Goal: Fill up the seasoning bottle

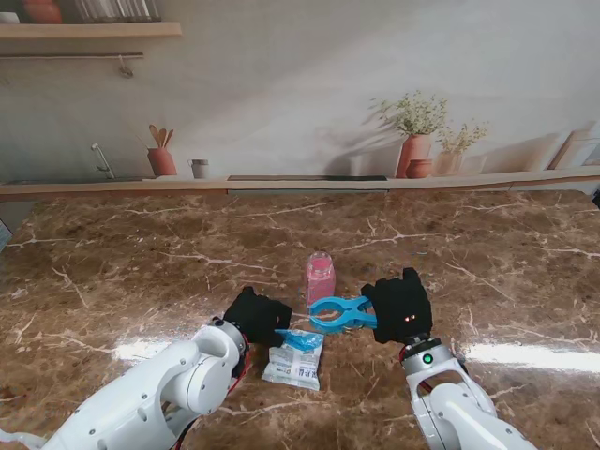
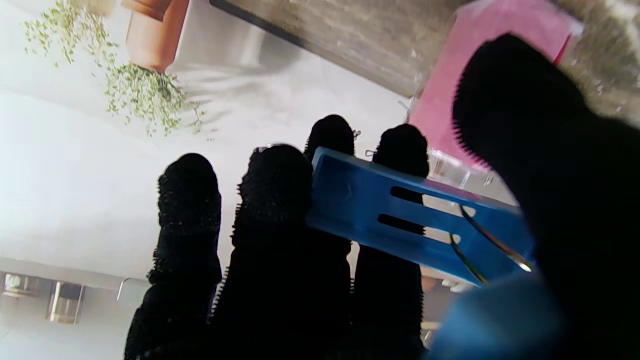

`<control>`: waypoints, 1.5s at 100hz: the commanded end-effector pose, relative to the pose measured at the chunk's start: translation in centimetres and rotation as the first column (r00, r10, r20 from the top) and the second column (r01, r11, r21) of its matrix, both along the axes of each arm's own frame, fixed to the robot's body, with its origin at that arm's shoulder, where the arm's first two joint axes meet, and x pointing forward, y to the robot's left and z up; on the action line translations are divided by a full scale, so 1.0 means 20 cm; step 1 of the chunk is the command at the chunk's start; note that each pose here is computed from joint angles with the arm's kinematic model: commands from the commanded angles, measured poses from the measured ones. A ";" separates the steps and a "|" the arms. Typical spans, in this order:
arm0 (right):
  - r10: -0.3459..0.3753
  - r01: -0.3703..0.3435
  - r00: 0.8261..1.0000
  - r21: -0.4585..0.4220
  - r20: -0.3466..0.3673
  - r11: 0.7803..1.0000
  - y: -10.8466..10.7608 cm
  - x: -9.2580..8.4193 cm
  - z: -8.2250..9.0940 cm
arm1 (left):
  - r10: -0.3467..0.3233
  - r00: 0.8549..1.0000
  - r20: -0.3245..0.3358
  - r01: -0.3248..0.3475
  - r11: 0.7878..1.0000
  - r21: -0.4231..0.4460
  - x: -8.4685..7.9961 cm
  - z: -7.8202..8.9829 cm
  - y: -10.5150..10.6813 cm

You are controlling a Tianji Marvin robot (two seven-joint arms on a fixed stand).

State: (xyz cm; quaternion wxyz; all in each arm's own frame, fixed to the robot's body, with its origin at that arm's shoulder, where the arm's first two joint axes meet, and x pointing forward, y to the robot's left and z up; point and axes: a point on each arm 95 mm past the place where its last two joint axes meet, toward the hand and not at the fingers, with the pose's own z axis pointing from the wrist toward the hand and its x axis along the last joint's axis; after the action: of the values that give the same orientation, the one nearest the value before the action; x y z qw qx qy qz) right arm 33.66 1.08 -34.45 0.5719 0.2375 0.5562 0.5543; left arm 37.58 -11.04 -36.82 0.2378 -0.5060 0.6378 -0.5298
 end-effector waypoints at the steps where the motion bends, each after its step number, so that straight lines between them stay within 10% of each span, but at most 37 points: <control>1: -0.012 0.011 0.999 -0.020 -0.035 1.000 -0.02 -0.01 -0.05 | -0.014 1.000 0.018 0.015 1.000 -0.012 -0.02 0.01 -0.02; 150: 0.010 -0.053 0.957 -0.144 -0.289 0.988 0.09 0.05 -0.19 | -0.054 0.995 0.078 0.060 0.995 -0.081 -0.08 0.06 -0.06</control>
State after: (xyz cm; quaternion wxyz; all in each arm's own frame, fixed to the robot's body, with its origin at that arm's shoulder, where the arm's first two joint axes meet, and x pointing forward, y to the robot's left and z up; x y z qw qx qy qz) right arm 34.82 2.92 -37.64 0.5011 0.2520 0.6711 0.4848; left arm 36.13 -11.89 -35.52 0.2303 -0.4778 0.6189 -0.5794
